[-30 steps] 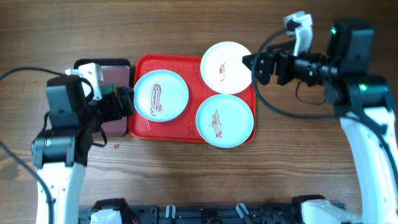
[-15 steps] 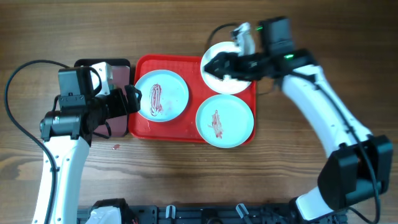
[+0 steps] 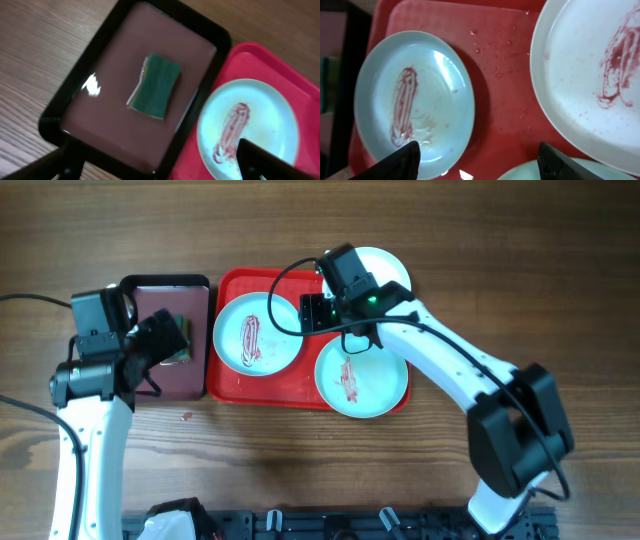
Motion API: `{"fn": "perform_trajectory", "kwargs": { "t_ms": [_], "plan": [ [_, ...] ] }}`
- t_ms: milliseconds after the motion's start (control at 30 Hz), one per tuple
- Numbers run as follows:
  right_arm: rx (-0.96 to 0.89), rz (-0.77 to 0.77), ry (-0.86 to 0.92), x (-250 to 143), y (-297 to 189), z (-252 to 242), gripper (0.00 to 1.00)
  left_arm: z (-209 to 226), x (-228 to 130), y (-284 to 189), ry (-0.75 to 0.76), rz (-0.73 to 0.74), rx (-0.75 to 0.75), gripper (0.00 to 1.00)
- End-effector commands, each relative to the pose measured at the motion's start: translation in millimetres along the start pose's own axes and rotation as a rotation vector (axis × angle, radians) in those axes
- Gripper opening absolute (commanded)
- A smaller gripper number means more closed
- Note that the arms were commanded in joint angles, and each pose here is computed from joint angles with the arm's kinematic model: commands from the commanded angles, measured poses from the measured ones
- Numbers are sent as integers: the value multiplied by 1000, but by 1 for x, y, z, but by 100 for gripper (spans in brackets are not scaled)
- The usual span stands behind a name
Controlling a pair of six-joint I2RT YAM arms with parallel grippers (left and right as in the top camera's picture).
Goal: Clean dirty plates on tray and stack at the side
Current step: 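Move left gripper to the sponge and right gripper to the light-blue plate, then grasp the green sponge with the left gripper and lift it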
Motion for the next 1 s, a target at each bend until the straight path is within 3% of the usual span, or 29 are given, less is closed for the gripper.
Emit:
{"fn": "perform_trajectory", "kwargs": {
  "t_ms": [0, 100, 167, 333, 433, 533, 700, 967],
  "plan": [
    [-14, 12, 50, -1, 17, -3, 75, -2, 3, 25, 97, 46, 21, 89],
    [-7, 8, 49, 0, 22, -3, 75, -1, 0, 50, 138, 90, 51, 88],
    [-8, 10, 47, -1, 25, -2, 74, 5, -1, 72, 212, 127, 79, 79],
    [-12, 30, 50, -6, 38, -5, 73, 18, 0, 107, 227, 175, 91, 70],
    [-12, 30, 49, -7, 39, -5, 73, 17, -5, 124, 265, 216, 47, 71],
    [-12, 29, 43, -7, 39, -5, 74, 6, -8, 133, 363, 231, -50, 79],
    [-12, 28, 42, -7, 39, -5, 74, 3, 4, 137, 416, 163, -51, 88],
    [-13, 33, 37, -8, 39, -6, 74, 9, -5, 157, 419, 204, -19, 78]
  ]
}}
Point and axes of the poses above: each gripper's point midway between its finger pads, its own y axis out along the fingers, its own z axis along the line the jaws close on, x = y × z, the point moved 5 cm from there along -y, back along the fingers, and after that the axes turned 14 degrees about -y, right-handed, at the moved point
